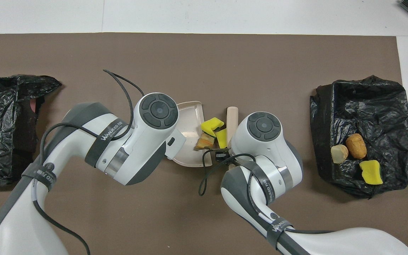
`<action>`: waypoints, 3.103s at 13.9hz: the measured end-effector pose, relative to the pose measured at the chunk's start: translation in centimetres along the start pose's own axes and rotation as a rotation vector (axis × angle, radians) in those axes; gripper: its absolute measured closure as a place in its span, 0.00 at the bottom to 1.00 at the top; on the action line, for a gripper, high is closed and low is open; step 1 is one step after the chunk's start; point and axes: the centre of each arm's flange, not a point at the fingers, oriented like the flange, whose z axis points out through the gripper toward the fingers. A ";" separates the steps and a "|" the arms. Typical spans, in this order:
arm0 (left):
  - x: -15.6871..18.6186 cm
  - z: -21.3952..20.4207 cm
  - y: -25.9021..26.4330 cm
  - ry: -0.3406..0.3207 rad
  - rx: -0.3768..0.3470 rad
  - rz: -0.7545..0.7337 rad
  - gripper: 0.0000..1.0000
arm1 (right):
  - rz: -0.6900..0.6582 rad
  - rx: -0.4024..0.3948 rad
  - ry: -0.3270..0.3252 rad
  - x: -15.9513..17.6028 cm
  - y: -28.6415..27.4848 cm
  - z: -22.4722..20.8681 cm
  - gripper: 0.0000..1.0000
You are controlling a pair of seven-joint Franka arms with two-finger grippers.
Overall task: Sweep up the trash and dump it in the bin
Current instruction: 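Sweep the yellow sponges and chunks into the dustpan with the right gripper's brush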
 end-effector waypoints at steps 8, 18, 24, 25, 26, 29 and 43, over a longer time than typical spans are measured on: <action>0.5 0.8 1.0 0.024 0.022 0.026 0.68 | 0.017 0.180 0.008 0.9 -3.5 -4.9 0.74; 1.5 1.1 2.0 0.073 0.074 0.106 0.68 | 0.114 -0.192 -0.106 -10.0 6.0 -2.8 0.74; 1.3 2.5 3.6 0.090 0.082 0.168 0.68 | -0.008 -0.111 -0.086 -9.0 4.9 1.1 0.74; 1.1 2.7 4.1 0.088 0.076 0.171 0.68 | -0.019 -0.063 -0.092 -8.9 3.8 1.3 0.74; 0.8 3.0 4.6 0.085 0.071 0.174 0.68 | -0.030 -0.010 -0.099 -8.8 2.5 1.2 0.74; 0.5 3.5 5.5 0.118 0.064 0.164 0.68 | -0.043 0.133 -0.090 -8.1 -2.0 -0.4 0.74; -7.4 5.3 -1.2 0.392 -0.015 0.073 0.68 | -0.043 -0.150 -0.044 -10.2 -1.3 -8.8 0.74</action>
